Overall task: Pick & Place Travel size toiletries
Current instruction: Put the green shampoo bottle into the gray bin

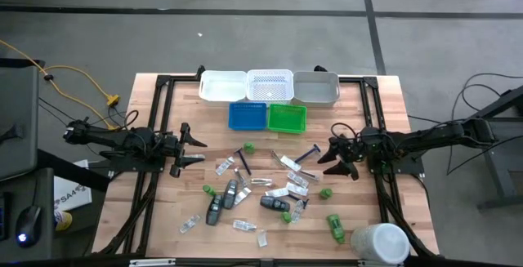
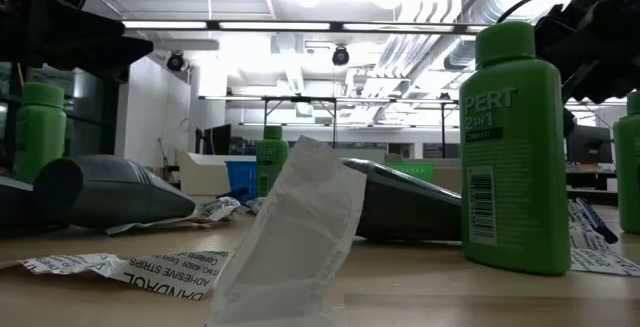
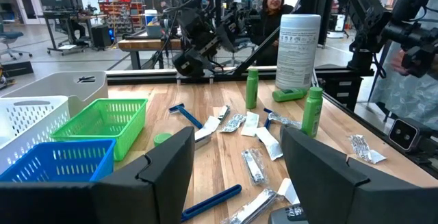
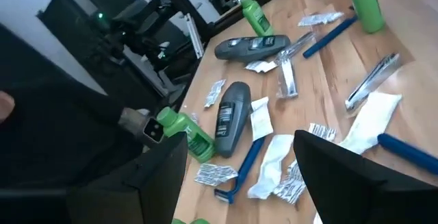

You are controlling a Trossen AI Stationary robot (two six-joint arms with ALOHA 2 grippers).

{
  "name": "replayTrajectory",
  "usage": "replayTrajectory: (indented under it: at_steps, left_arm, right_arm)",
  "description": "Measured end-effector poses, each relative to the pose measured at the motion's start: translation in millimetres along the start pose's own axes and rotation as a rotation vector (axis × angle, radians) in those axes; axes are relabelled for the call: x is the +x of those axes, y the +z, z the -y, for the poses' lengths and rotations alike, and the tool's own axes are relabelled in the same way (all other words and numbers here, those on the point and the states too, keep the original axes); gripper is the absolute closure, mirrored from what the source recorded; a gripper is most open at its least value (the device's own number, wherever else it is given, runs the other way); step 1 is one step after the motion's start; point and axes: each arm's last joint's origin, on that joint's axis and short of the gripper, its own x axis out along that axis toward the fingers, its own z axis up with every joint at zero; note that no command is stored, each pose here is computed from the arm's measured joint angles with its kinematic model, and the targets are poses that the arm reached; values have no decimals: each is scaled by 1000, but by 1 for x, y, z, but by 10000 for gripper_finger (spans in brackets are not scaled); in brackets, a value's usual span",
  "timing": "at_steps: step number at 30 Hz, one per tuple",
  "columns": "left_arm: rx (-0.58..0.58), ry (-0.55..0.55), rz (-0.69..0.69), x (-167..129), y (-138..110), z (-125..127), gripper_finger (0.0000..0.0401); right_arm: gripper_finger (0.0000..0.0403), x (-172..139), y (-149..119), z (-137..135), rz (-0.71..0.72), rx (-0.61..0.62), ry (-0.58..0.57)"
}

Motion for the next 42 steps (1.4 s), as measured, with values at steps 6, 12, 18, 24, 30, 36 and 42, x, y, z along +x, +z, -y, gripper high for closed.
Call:
replayTrajectory:
  at_steps: [6, 12, 18, 24, 30, 36, 42]
  left_arm:
    - [0, 0, 0, 0, 0, 0, 181]
    - [0, 0, 0, 0, 0, 0, 181]
    - [0, 0, -1, 0, 0, 0, 181]
    - [0, 0, 0, 0, 0, 0, 181]
    - [0, 0, 0, 0, 0, 0, 181]
    - [0, 0, 0, 0, 0, 0, 181]
    - [0, 0, 0, 0, 0, 0, 181]
  right_arm:
    - [141, 4, 16, -12, -30, 84, -1]
    - [141, 6, 42, -37, -123, 121, -85]
    - [141, -3, 66, -72, -212, 208, -215]
    - [141, -8, 75, -102, -270, 303, -283]
    - [141, 4, 63, -118, -355, 493, -330]
    - [141, 27, 41, -122, -493, 577, -411]
    - [141, 48, 20, -115, -610, 531, -511]
